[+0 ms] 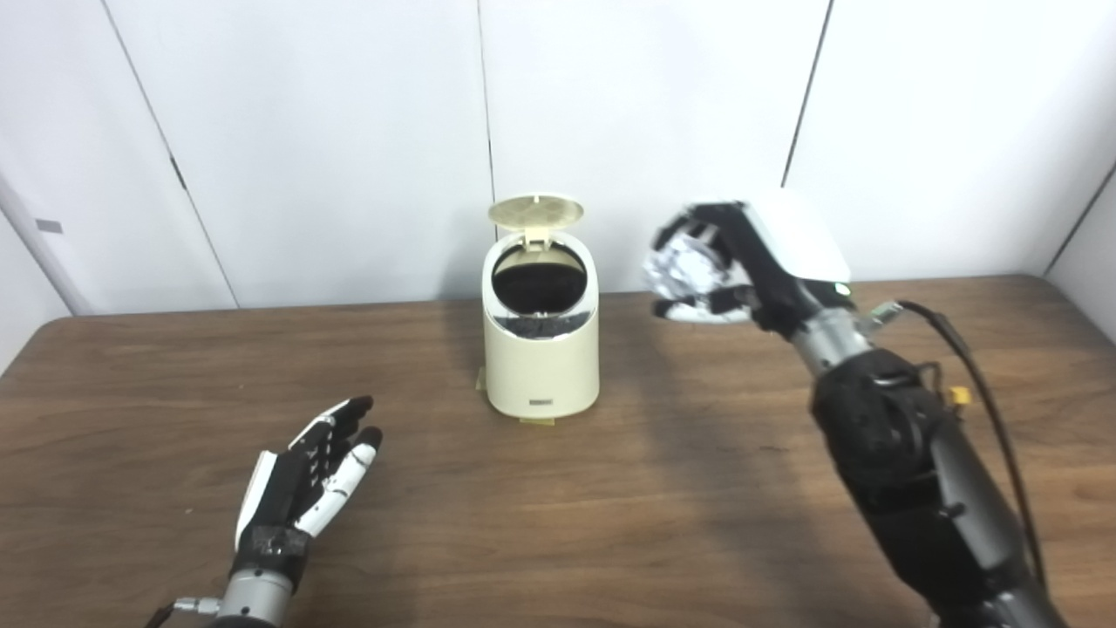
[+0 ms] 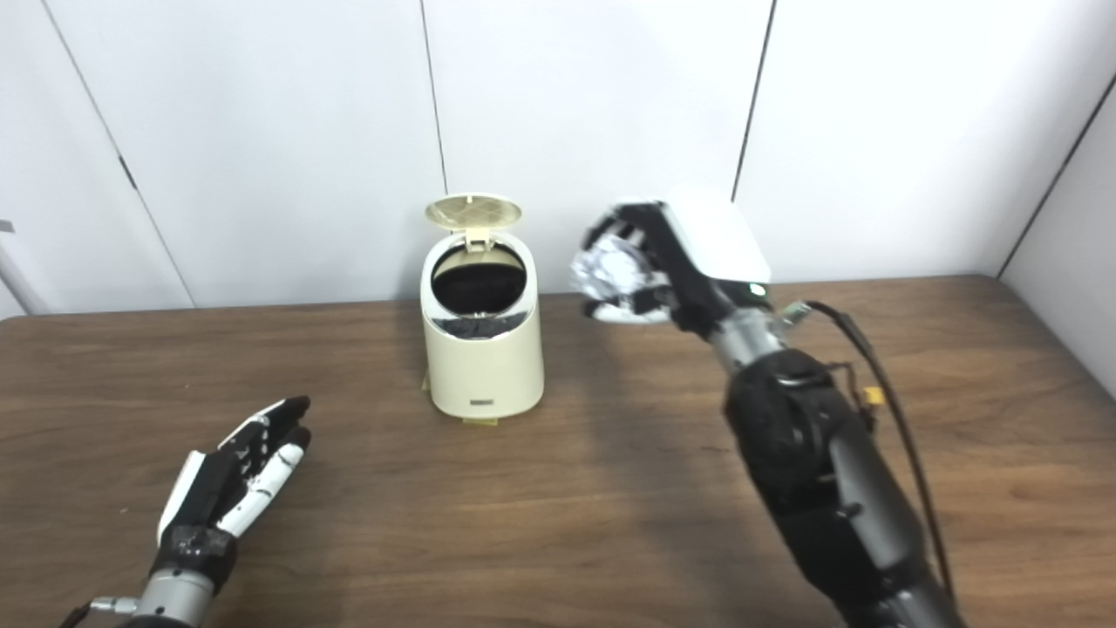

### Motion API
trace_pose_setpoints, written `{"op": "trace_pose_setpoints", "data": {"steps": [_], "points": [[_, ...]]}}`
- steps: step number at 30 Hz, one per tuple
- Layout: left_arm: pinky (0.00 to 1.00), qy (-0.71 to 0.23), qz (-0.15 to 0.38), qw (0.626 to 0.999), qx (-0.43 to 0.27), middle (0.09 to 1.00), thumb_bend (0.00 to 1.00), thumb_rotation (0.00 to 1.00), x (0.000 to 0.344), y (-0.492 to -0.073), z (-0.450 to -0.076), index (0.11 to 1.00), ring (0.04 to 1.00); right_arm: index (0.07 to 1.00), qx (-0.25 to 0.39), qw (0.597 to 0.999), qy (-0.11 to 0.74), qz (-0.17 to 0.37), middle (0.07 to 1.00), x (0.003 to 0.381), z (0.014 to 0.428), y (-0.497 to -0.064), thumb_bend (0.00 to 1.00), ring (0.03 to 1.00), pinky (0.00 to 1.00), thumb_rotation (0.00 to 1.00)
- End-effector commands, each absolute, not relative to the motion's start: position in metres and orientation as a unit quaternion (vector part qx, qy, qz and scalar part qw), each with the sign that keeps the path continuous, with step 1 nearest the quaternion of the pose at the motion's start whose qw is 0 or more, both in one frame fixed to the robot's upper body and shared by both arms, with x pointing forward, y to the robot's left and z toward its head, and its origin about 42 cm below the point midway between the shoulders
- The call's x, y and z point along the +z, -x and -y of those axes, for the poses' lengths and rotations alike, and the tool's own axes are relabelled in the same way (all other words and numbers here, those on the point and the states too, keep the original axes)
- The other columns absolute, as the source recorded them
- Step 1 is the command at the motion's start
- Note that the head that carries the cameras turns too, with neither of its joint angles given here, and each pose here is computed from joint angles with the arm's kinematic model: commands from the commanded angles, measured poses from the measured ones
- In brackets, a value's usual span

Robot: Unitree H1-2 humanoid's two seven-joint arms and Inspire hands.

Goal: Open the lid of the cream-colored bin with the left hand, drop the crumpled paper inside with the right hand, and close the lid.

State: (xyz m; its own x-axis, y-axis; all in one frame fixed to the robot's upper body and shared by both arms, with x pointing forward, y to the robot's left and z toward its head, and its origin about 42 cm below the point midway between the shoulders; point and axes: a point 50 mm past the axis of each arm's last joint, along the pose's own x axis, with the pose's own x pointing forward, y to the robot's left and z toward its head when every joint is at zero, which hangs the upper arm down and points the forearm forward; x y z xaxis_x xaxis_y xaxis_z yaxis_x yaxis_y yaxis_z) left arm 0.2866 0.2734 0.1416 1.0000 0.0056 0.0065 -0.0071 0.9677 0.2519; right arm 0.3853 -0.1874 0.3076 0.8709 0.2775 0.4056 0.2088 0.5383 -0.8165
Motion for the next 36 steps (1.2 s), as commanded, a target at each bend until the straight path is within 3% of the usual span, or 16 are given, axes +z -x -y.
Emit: {"op": "trace_pose_setpoints", "data": {"steps": [1, 3, 4, 5, 6, 8, 10, 15, 24, 36], "points": [[0.92, -0.132, 0.024, 0.991, 0.008, 0.894, 0.60, 0.59, 0.148, -0.291, -0.272, 0.871, 0.916, 0.524, 0.016, 0.828, 0.470, 0.304, 0.504, 0.333, 0.175, -0.386, 0.49, 0.379, 0.34, 0.00], [0.92, -0.131, 0.023, 0.991, 0.008, 0.894, 0.60, 0.59, 0.147, -0.291, -0.271, 0.871, 0.916, 0.530, 0.015, 0.823, 0.472, 0.316, 0.503, 0.334, 0.165, -0.388, 0.50, 0.376, 0.39, 0.00], [0.93, -0.130, 0.023, 0.991, 0.008, 0.891, 0.59, 0.59, 0.146, -0.291, -0.270, 0.869, 0.917, 0.528, 0.015, 0.822, 0.471, 0.320, 0.505, 0.335, 0.161, -0.390, 0.51, 0.377, 0.54, 0.00], [0.93, -0.130, 0.023, 0.991, 0.008, 0.891, 0.59, 0.60, 0.146, -0.291, -0.270, 0.868, 0.917, 0.527, 0.015, 0.821, 0.470, 0.323, 0.506, 0.335, 0.158, -0.391, 0.51, 0.377, 0.59, 0.00], [0.94, -0.131, 0.022, 0.991, 0.008, 0.890, 0.60, 0.60, 0.145, -0.291, -0.269, 0.868, 0.918, 0.525, 0.016, 0.823, 0.466, 0.323, 0.509, 0.334, 0.154, -0.393, 0.51, 0.377, 0.58, 0.00], [0.95, -0.134, 0.022, 0.991, 0.009, 0.896, 0.60, 0.61, 0.144, -0.291, -0.269, 0.870, 0.925, 0.518, 0.021, 0.828, 0.456, 0.326, 0.519, 0.333, 0.145, -0.398, 0.51, 0.381, 0.44, 0.00], [0.95, -0.137, 0.022, 0.990, 0.010, 0.899, 0.61, 0.62, 0.143, -0.291, -0.269, 0.871, 0.927, 0.521, 0.024, 0.829, 0.449, 0.331, 0.516, 0.332, 0.136, -0.404, 0.51, 0.381, 0.44, 0.00], [0.93, -0.143, 0.025, 0.989, 0.010, 0.893, 0.60, 0.62, 0.143, -0.291, -0.268, 0.876, 0.917, 0.547, 0.021, 0.835, 0.440, 0.329, 0.510, 0.328, 0.113, -0.416, 0.51, 0.370, 0.33, 0.00], [0.94, -0.144, 0.023, 0.989, 0.016, 0.898, 0.63, 0.63, 0.142, -0.289, -0.266, 0.878, 0.923, 0.546, 0.026, 0.846, 0.424, 0.323, 0.509, 0.318, 0.083, -0.437, 0.51, 0.375, 0.33, 0.00], [0.95, -0.134, 0.027, 0.990, 0.019, 0.893, 0.64, 0.62, 0.144, -0.287, -0.268, 0.875, 0.923, 0.539, 0.020, 0.859, 0.422, 0.289, 0.505, 0.300, 0.080, -0.455, 0.51, 0.374, 0.34, 0.00]]}}
